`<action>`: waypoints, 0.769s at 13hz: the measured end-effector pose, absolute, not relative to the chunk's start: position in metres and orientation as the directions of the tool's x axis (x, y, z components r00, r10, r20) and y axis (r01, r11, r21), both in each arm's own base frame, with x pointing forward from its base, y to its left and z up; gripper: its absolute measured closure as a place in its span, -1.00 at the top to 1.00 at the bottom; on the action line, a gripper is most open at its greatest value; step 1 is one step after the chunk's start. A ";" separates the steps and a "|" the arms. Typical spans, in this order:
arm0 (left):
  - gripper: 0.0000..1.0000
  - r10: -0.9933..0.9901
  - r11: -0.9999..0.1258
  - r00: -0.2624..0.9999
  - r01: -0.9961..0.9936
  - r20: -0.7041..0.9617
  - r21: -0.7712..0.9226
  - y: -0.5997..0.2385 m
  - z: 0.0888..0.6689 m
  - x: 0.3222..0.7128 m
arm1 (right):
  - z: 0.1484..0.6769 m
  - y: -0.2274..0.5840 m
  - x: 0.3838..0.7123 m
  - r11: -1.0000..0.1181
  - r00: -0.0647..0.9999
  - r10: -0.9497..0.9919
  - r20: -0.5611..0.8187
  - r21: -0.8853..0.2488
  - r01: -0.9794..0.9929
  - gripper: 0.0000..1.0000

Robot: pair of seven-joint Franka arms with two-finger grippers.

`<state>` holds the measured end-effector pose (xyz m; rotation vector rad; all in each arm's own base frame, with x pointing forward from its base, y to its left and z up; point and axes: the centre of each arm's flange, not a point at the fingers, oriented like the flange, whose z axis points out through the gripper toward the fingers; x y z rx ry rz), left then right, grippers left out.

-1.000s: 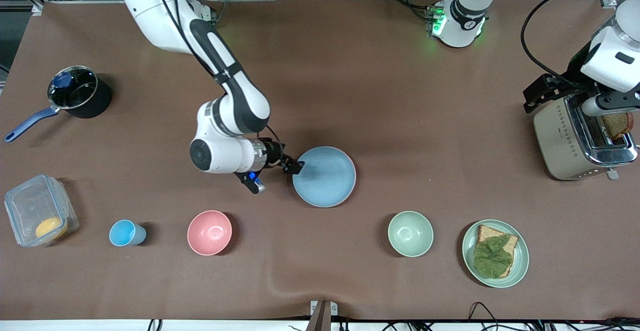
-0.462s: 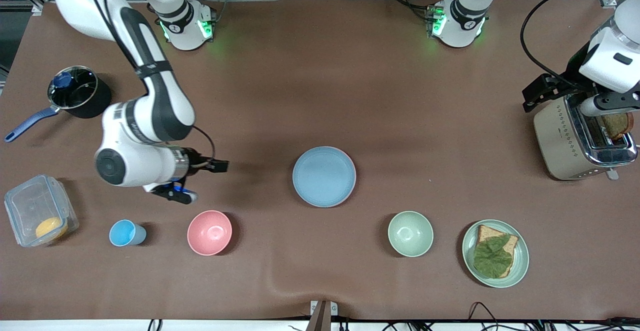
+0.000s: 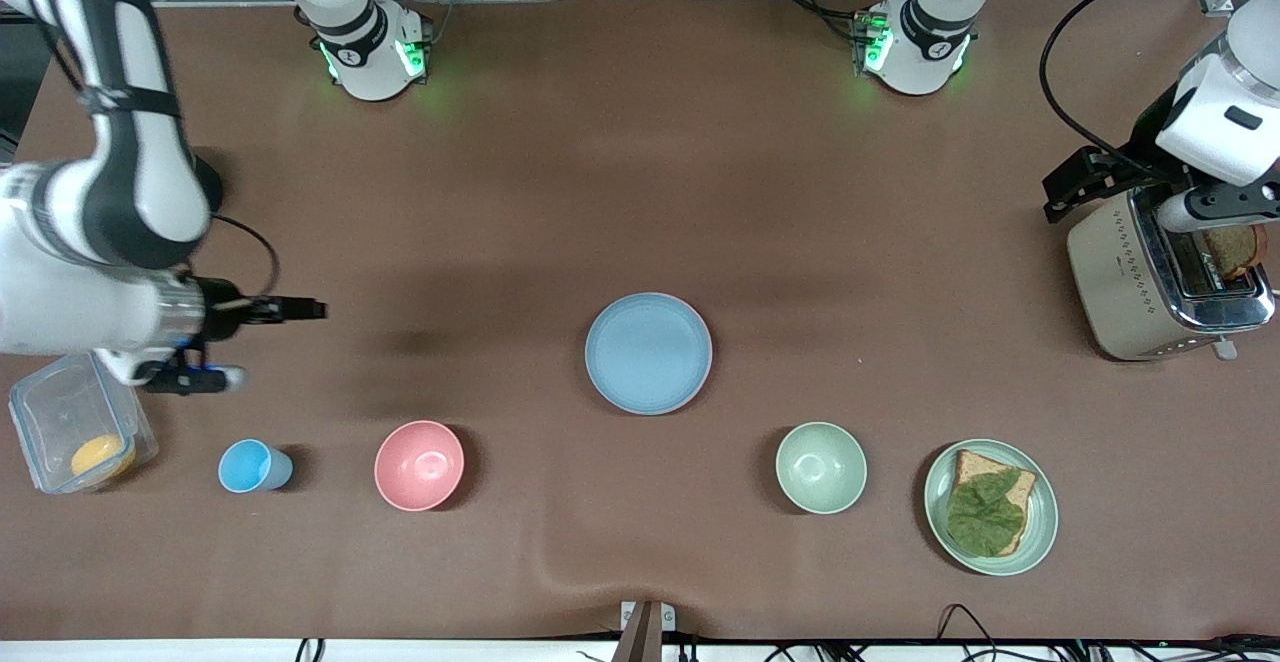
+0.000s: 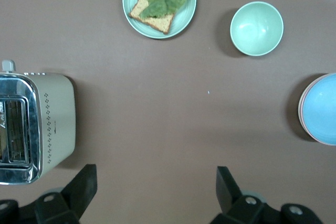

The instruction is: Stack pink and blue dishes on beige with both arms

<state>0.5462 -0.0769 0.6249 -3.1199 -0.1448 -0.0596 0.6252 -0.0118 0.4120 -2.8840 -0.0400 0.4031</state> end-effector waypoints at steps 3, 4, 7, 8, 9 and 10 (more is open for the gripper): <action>1.00 0.094 -0.995 0.996 0.094 0.009 -0.022 -0.067 0.630 0.543 | 0.476 -0.021 0.604 -0.985 0.968 0.104 -0.229 -0.155 0.069 1.00; 1.00 0.059 -0.998 0.998 0.059 -0.004 -0.024 -0.062 0.632 0.541 | 0.499 -0.015 0.596 -0.986 0.971 0.119 -0.205 -0.138 0.092 1.00; 1.00 0.022 -0.999 1.000 0.021 -0.017 -0.024 -0.052 0.634 0.541 | 0.558 -0.005 0.575 -0.991 0.984 0.121 -0.128 -0.073 0.112 1.00; 1.00 0.025 -0.999 0.999 0.024 -0.020 -0.024 -0.048 0.634 0.541 | 0.570 0.000 0.569 -0.994 0.989 0.095 -0.111 -0.065 0.088 1.00; 1.00 0.027 -0.999 0.999 0.027 -0.022 -0.024 -0.047 0.635 0.541 | 0.578 0.008 0.566 -0.996 0.992 0.073 -0.102 -0.059 0.068 1.00; 1.00 0.027 -0.999 0.999 0.027 -0.023 -0.024 -0.047 0.636 0.540 | 0.581 0.015 0.563 -0.997 0.993 0.067 -0.102 -0.056 0.061 1.00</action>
